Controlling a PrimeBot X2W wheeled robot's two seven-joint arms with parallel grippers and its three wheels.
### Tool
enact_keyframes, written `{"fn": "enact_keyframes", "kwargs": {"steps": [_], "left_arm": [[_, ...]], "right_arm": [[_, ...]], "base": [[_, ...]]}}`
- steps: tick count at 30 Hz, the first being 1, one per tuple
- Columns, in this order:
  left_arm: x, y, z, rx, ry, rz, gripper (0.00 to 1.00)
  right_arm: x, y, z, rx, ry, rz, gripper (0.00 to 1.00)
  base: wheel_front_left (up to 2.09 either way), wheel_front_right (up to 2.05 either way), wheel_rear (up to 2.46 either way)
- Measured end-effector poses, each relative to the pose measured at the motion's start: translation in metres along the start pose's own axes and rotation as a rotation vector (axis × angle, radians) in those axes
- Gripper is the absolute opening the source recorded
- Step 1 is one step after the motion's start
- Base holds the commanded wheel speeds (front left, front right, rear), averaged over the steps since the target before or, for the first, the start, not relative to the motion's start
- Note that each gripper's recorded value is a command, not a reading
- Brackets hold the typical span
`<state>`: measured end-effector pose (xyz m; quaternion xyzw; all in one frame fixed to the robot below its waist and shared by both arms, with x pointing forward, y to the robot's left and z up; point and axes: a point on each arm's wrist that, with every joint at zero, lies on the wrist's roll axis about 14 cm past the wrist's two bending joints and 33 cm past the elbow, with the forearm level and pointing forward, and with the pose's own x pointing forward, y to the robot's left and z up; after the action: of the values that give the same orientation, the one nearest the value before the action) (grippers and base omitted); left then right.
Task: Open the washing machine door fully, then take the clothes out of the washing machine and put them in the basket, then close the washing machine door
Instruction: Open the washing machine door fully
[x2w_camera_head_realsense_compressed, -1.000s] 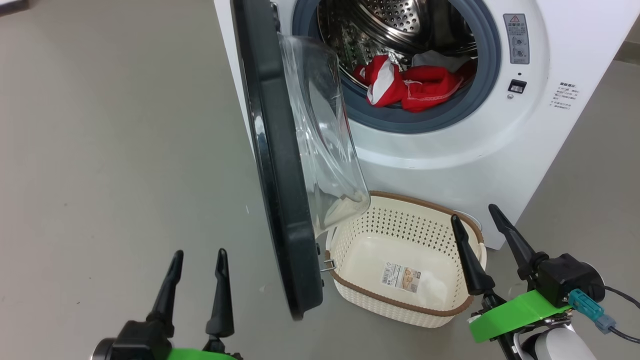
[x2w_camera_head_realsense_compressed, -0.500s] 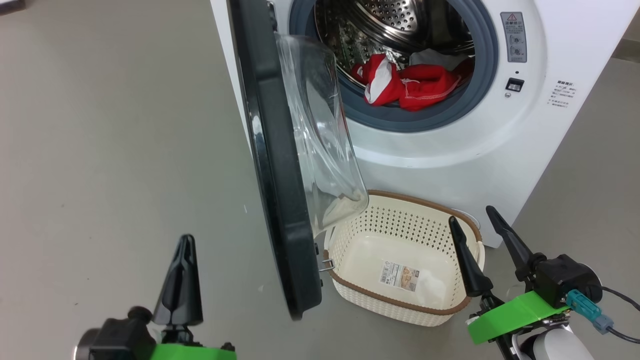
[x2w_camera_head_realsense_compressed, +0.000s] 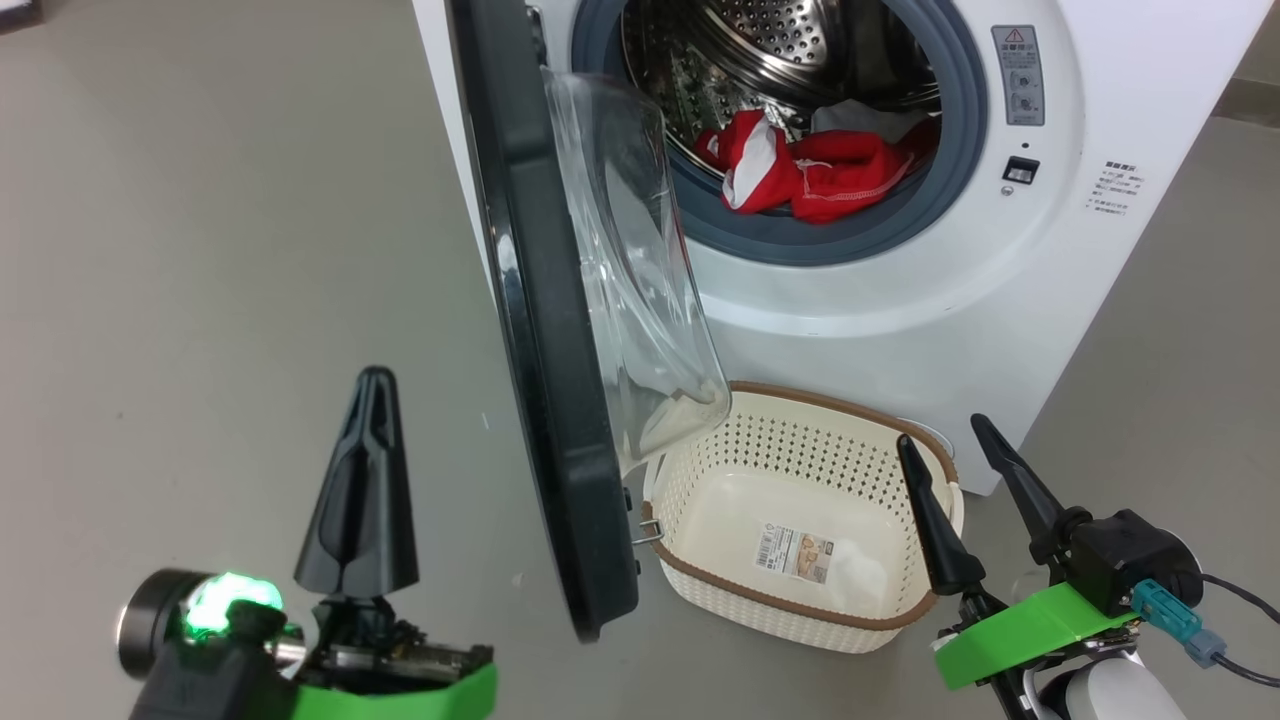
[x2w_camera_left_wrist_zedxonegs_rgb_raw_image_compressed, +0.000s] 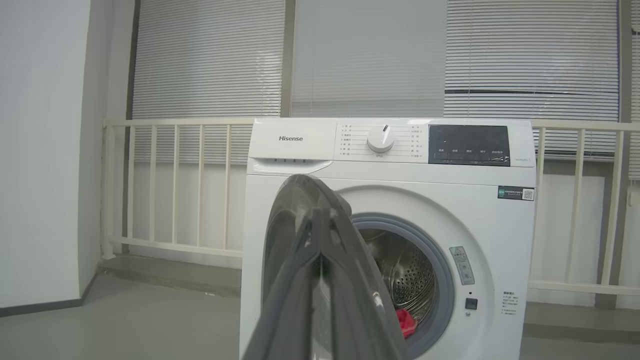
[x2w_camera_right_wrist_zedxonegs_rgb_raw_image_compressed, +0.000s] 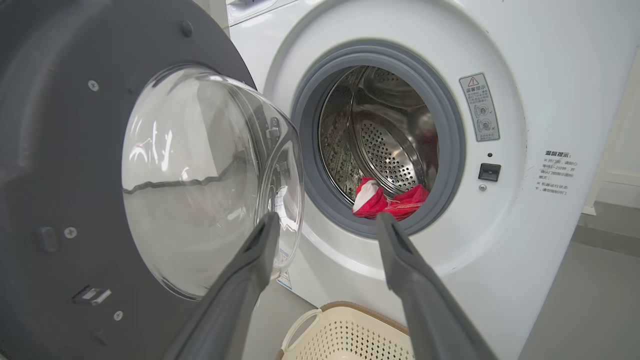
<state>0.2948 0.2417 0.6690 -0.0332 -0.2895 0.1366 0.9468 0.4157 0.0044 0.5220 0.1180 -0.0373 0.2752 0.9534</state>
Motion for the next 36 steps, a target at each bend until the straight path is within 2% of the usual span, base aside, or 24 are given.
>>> {"fn": "enact_keyframes", "kwargs": {"steps": [6,14,20,28,36], "left_arm": [[0.003,-0.032,0.011,-0.015,-0.041,-0.105,0.0],[-0.003,-0.072,0.006,-0.056,-0.008,-0.25,0.0],[-0.011,-0.093,-0.021,-0.092,0.092,-0.319,0.0],[-0.028,-0.108,-0.078,-0.153,0.305,-0.367,0.0],[-0.039,-0.102,-0.117,-0.149,0.447,-0.329,0.0]], "right_arm": [[-0.001,-0.001,0.001,0.0,-0.001,-0.004,1.0],[-0.003,-0.001,0.001,-0.001,-0.001,-0.005,1.0],[-0.004,-0.003,-0.002,0.003,0.006,-0.009,1.0],[-0.005,-0.009,-0.009,0.011,0.021,-0.023,1.0],[-0.007,-0.014,-0.011,0.014,0.027,-0.037,1.0]], "base": [[0.0,0.0,0.0],[0.0,0.0,0.0],[0.0,0.0,0.0],[0.0,0.0,0.0],[0.0,0.0,0.0]]}}
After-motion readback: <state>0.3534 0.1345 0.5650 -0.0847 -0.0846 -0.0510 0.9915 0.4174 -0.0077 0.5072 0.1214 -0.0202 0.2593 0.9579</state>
